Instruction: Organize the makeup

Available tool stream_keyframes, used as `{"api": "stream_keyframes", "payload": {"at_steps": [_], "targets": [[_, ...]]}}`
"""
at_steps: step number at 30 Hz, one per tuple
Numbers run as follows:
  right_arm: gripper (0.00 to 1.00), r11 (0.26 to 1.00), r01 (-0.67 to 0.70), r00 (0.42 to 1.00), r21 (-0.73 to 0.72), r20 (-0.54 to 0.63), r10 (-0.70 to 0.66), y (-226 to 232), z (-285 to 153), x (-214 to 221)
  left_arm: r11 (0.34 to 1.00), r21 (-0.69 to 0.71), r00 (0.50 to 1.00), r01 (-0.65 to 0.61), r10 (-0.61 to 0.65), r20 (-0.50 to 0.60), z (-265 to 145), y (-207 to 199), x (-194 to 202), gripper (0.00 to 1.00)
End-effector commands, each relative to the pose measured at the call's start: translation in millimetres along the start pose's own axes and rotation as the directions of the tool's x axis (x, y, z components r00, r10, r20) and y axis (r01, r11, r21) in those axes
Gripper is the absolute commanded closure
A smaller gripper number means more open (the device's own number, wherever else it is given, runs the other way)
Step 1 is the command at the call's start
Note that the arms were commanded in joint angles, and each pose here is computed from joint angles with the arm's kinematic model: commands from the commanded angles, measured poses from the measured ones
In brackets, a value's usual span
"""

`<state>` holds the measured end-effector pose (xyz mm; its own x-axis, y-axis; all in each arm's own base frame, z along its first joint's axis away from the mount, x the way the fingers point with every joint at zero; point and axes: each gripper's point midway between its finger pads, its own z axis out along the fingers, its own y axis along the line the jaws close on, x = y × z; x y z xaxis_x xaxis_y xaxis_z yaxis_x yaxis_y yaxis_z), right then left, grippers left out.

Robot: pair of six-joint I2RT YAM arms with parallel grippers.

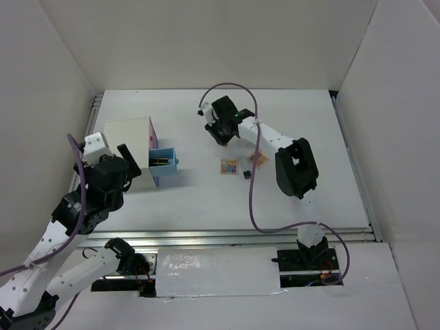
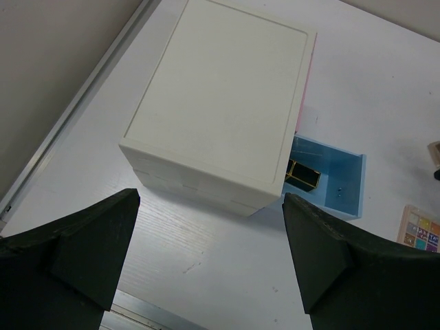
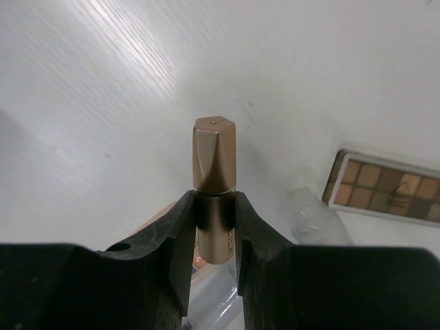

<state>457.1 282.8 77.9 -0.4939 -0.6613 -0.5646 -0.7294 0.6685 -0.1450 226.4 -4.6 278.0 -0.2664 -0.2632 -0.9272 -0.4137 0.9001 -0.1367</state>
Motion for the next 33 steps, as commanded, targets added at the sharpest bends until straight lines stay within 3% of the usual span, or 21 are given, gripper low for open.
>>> {"api": "stream_keyframes", "payload": {"at_steps": [1,7,14,25,28,33], "targets": [[0.85,0.994,0.111,0.932,-0.002,0.348,-0.103,29,-85,-106,1.0,0.005,1.0,-0.003,0.003,0.019,1,-3,-6,0.0],[0.84,0.884,0.384,0.784,-0.268,0.6,-0.159,143,-161,-150,1.0,0.01,1.0,0.002,-0.002,0.021,1,-3,-6,0.01],[0.82,0.797,0.505,0.706,-0.333,0.69,-0.159,205,-186,-177,1.0,0.016,1.0,0.007,-0.008,0.024,0,-2,-7,0.01],[0.7,0.799,0.474,0.768,-0.371,0.618,-0.169,219,-133,-175,0.999,0.031,0.999,0.032,-0.034,0.04,-5,1,-10,0.01],[0.64,0.803,0.463,0.78,-0.375,0.603,-0.167,218,-126,-170,0.999,0.031,0.999,0.033,-0.034,0.039,-5,0,-11,0.01],[0.44,0.795,0.467,0.774,-0.387,0.614,-0.156,222,-132,-171,0.999,0.031,0.999,0.029,-0.03,0.037,-5,0,-11,0.01]]}}
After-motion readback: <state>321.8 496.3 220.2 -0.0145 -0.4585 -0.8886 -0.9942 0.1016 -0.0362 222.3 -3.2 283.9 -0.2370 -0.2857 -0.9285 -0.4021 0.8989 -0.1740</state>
